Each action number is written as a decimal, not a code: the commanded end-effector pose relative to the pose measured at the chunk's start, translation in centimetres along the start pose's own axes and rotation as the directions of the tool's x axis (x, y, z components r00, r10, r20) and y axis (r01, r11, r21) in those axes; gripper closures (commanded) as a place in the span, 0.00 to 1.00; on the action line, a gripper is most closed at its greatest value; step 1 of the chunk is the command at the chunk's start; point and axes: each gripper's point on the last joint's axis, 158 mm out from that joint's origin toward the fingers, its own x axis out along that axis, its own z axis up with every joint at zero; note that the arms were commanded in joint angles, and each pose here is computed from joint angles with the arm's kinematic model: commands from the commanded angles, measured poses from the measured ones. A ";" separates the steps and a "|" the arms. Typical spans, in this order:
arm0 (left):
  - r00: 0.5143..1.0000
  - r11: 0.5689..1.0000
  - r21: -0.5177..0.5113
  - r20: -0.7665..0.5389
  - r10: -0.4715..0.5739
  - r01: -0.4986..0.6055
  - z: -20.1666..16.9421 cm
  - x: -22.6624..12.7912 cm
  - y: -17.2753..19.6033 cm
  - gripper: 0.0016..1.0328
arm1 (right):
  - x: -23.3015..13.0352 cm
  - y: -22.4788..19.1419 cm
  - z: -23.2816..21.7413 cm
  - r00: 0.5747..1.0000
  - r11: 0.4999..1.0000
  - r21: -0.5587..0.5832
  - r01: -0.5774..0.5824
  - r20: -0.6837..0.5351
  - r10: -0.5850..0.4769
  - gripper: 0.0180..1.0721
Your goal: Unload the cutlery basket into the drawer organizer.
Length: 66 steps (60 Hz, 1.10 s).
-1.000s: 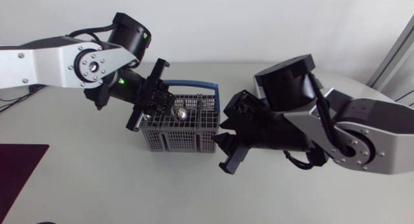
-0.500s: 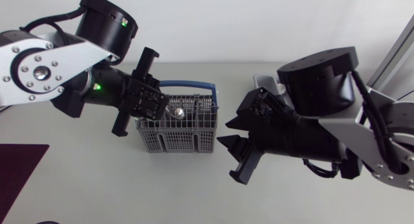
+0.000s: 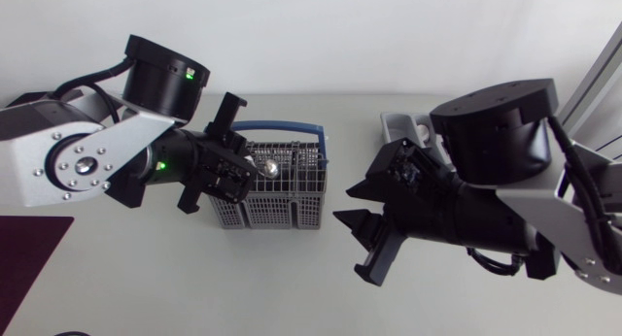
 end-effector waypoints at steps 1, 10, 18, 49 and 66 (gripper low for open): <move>1.000 0.998 0.069 -0.003 -0.005 0.005 0.0 0.4 -1.2 0.97 | 0.8 0.5 -0.9 1.000 1.000 0.005 -0.009 -0.030 0.009 0.51; 1.000 0.992 0.123 -0.017 0.018 -0.016 0.0 0.7 -1.3 0.97 | 1.5 0.5 -1.2 0.999 1.000 0.003 -0.012 -0.040 0.012 0.51; 0.997 0.977 0.204 -0.031 0.070 -0.062 0.1 0.8 -1.1 0.97 | 1.7 0.5 -1.1 0.999 1.000 0.001 -0.016 -0.041 0.016 0.51; 0.992 0.976 0.191 -0.052 0.111 -0.099 0.3 -1.4 2.1 0.97 | 2.1 0.4 -0.8 0.999 1.000 -0.010 -0.025 -0.043 0.024 0.51; 0.992 0.978 0.181 -0.047 0.118 -0.107 0.4 -2.1 2.6 0.97 | 2.7 -0.6 1.1 1.000 1.000 -0.003 -0.015 -0.026 0.015 0.51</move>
